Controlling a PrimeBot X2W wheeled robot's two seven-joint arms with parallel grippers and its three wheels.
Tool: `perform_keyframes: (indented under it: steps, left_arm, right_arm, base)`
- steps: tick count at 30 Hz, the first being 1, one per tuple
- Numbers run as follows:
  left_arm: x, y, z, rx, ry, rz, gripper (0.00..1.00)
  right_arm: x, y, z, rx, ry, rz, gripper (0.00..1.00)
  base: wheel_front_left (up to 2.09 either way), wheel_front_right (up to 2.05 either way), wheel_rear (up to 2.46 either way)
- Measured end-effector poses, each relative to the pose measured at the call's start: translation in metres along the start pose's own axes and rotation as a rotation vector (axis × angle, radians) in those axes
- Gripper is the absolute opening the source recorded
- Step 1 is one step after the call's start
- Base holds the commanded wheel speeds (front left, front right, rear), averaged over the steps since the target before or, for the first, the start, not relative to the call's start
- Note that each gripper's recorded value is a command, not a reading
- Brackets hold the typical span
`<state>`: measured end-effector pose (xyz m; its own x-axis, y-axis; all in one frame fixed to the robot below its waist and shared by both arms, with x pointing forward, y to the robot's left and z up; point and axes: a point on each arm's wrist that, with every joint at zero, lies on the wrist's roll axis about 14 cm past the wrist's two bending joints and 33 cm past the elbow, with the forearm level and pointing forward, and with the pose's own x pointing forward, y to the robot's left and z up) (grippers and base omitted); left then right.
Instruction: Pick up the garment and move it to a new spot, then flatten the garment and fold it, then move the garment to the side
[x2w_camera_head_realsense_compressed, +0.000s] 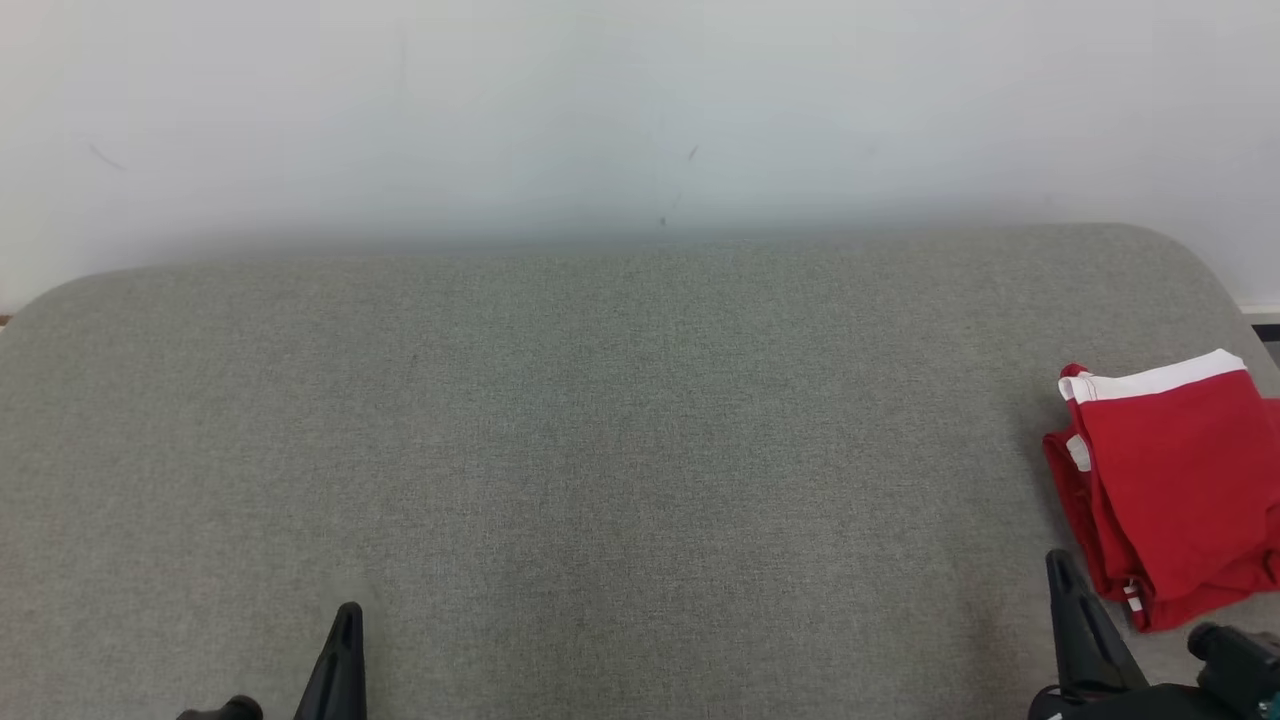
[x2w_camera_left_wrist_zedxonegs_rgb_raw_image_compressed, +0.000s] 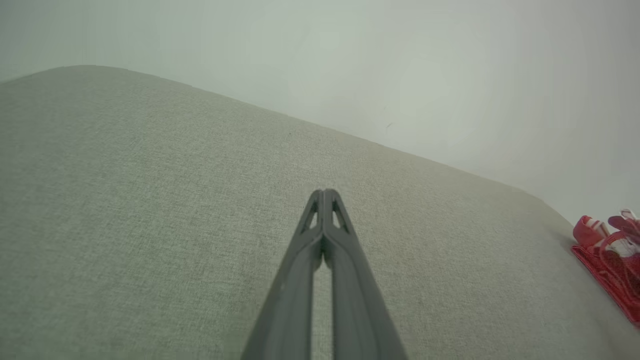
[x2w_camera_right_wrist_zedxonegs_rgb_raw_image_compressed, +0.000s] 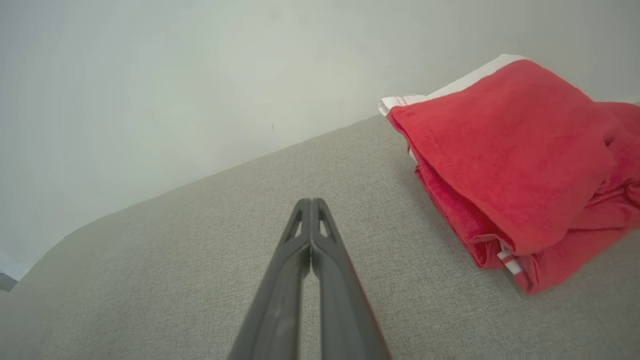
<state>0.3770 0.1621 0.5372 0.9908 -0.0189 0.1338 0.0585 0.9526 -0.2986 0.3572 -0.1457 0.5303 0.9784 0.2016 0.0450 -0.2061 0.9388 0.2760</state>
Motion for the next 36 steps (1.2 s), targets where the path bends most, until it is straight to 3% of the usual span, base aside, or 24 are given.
perform_keyframes:
  steps: [13,36]
  left_arm:
    - [-0.01,-0.004,-0.011,-0.244,0.043,0.013,0.0]
    - [-0.024,-0.01,-0.022,-0.563,0.079,0.038,0.0]
  right_arm:
    - [-0.009,-0.026,-0.003,0.251,0.02,-0.072,0.0]
    - [-0.022,-0.058,-0.007,0.586,0.02,-0.156,0.0]
  base:
    - [0.0,0.0,0.0]
    - [0.0,0.0,0.0]
